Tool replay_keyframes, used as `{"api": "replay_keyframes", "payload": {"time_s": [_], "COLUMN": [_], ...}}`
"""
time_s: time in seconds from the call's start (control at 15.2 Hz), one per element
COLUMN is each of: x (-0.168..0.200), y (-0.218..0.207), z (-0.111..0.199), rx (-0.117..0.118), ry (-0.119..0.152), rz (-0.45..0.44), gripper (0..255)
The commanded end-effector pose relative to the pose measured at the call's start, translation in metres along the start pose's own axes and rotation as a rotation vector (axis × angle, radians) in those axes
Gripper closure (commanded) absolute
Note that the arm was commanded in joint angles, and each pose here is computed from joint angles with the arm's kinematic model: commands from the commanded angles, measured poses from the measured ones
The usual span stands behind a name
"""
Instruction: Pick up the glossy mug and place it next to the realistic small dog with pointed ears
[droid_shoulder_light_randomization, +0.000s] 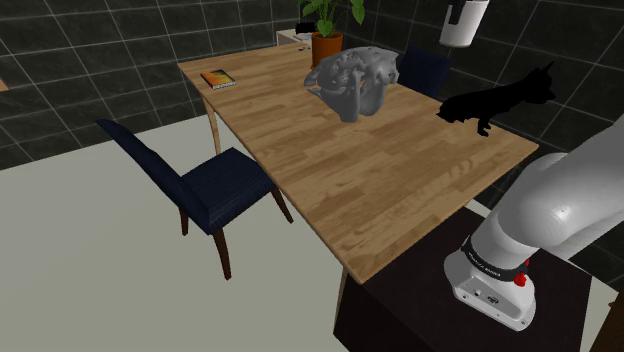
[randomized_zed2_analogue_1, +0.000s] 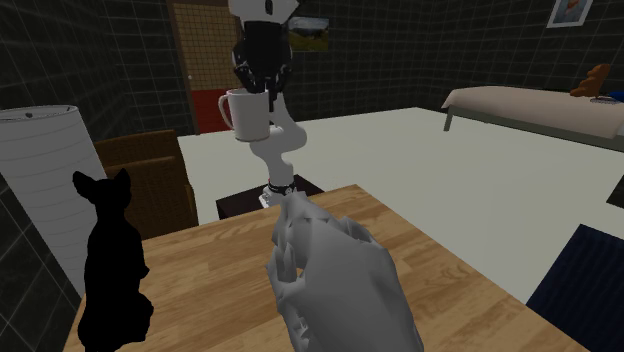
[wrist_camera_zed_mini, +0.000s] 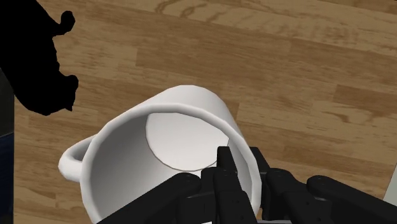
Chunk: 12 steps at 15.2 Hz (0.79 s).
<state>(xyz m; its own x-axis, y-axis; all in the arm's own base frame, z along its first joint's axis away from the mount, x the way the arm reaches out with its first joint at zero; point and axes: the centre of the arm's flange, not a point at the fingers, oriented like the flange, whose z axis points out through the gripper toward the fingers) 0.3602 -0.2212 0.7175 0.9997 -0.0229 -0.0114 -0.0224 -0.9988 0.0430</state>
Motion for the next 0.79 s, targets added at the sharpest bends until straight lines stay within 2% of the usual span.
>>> {"api": "replay_keyframes", "payload": {"time_s": [0.0, 0.73], "x": [0.0, 0.001], "y": [0.027, 0.172], "z": [0.0, 0.006], "rx": [-0.001, -0.001], "ry": [0.0, 0.0], "rz": [-0.002, -0.002], "gripper": [255, 255]}}
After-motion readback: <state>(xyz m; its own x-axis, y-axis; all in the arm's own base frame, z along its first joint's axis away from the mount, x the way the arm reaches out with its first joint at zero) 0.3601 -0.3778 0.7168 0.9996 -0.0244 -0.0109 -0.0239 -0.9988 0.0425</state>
